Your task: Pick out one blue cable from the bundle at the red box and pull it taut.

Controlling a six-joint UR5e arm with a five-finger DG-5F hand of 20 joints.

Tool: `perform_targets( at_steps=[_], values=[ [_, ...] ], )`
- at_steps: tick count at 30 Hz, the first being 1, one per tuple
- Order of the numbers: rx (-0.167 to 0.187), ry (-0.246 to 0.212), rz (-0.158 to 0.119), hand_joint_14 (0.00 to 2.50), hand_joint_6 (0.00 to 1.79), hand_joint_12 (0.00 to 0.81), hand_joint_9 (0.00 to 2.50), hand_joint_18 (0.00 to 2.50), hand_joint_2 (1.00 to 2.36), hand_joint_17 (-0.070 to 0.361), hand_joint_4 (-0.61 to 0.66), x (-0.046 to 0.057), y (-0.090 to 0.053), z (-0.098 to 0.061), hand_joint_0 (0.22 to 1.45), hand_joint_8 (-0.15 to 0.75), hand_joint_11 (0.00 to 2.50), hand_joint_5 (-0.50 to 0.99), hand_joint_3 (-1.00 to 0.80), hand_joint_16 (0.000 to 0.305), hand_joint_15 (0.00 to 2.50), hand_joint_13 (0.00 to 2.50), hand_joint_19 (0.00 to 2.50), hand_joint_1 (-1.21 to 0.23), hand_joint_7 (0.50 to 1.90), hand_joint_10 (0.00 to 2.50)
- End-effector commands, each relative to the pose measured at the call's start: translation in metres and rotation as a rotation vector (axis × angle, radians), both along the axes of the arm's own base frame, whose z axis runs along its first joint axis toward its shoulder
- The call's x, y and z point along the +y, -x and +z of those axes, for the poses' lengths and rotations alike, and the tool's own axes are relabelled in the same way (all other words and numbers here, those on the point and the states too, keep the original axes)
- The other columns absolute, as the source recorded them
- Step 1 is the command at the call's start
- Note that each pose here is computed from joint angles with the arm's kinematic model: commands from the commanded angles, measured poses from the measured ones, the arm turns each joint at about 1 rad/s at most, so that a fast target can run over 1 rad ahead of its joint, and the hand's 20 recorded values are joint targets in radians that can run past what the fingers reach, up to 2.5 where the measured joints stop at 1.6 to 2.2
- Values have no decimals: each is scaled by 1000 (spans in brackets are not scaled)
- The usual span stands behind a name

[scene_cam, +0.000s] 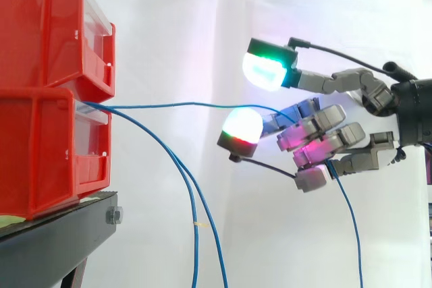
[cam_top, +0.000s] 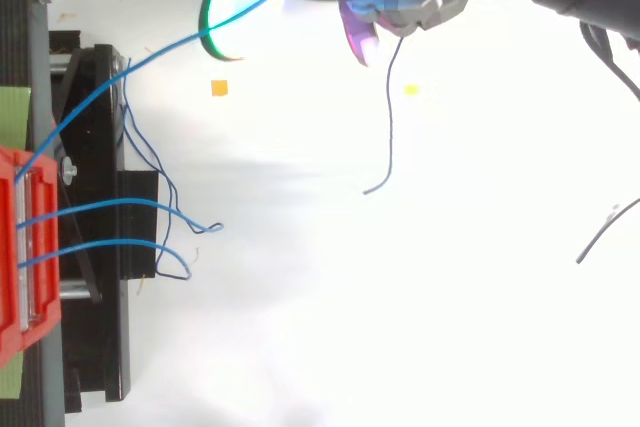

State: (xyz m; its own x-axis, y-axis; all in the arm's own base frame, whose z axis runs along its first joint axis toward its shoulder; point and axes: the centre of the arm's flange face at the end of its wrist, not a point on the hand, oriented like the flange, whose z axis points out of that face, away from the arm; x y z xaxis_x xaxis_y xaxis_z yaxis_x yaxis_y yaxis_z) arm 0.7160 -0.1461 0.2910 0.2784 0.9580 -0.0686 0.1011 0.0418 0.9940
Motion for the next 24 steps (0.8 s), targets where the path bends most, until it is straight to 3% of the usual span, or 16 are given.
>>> perform_targets(
  at_steps=[1,6,12,24],
  values=[
    [3,29,6,2023,892,374,803,1132,1001,137,201,4,1,-8,573,319,931,-231,-490,61,963,1085,1140,-464,733,2500],
    [-29,55,1,2031,896,365,806,1135,1005,137,195,5,-1,-10,587,323,940,-230,-449,61,960,1087,1132,-506,738,2500],
    [-27,93,19,2002,913,362,826,1138,1010,135,178,14,-4,-9,618,318,956,-220,-370,60,995,1103,1153,-531,743,2500],
    [-37,97,25,1979,933,367,842,1143,1018,135,176,18,-6,-8,635,314,975,-215,-232,60,1005,1121,1170,-624,748,2500]
  ],
)
